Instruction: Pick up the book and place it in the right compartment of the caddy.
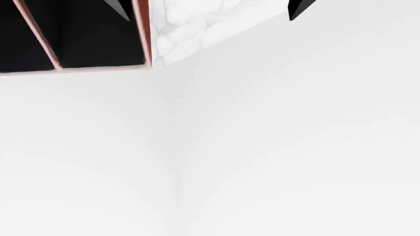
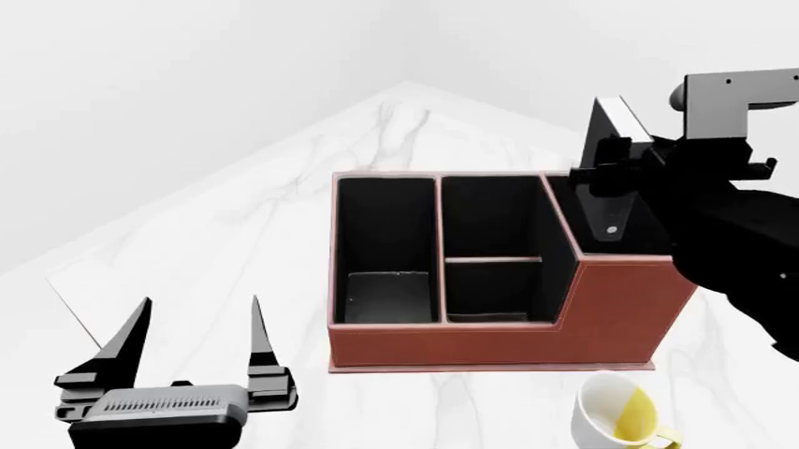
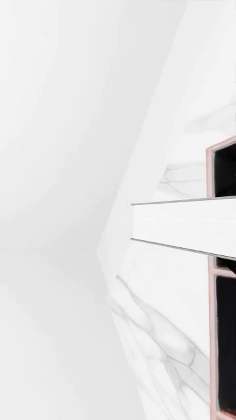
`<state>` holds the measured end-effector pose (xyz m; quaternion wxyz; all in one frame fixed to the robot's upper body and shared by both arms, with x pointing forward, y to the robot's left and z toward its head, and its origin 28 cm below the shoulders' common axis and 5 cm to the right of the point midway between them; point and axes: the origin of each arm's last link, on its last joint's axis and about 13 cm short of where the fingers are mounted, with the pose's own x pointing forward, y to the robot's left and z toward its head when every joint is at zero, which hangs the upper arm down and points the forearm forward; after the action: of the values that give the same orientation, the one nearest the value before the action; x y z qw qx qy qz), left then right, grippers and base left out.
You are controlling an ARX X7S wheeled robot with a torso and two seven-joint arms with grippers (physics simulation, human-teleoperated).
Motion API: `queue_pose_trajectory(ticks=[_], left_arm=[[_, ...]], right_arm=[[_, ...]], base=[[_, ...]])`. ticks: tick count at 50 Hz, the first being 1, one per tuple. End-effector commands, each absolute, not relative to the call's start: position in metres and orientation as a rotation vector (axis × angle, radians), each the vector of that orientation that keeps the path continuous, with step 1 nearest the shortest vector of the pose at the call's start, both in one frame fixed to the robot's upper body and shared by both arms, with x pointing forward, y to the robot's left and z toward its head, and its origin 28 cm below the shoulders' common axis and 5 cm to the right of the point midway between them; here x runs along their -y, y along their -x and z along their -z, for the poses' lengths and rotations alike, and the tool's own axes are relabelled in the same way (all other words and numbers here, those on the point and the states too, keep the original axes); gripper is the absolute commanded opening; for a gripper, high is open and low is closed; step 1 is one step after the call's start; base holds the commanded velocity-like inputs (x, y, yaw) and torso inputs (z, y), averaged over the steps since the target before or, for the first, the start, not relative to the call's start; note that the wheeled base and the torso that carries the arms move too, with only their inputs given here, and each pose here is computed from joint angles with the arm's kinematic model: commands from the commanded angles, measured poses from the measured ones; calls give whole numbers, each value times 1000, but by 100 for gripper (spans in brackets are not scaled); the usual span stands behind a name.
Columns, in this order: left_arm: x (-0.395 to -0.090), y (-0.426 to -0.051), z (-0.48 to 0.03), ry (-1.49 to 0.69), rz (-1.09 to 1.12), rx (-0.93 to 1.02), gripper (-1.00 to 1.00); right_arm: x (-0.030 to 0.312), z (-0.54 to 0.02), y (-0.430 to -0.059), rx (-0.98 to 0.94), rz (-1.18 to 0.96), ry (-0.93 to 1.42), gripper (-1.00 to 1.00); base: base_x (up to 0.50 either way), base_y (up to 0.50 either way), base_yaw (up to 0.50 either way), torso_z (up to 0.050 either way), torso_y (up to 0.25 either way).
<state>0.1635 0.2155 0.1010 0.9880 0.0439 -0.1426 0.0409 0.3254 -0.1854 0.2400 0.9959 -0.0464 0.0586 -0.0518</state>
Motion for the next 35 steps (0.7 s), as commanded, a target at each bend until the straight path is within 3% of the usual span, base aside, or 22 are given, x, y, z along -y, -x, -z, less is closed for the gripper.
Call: queue_pose_trajectory(ticks=[1, 35], left_arm=[[-215, -164, -101, -88, -82, 286, 100], [-216, -164, -100, -88, -83, 286, 100]], right_arm=[[191, -243, -328, -79, 136, 119, -100], [194, -221, -332, -118, 137, 109, -100]], base=[[0, 0, 0, 0, 0], [0, 0, 0, 0, 2]])
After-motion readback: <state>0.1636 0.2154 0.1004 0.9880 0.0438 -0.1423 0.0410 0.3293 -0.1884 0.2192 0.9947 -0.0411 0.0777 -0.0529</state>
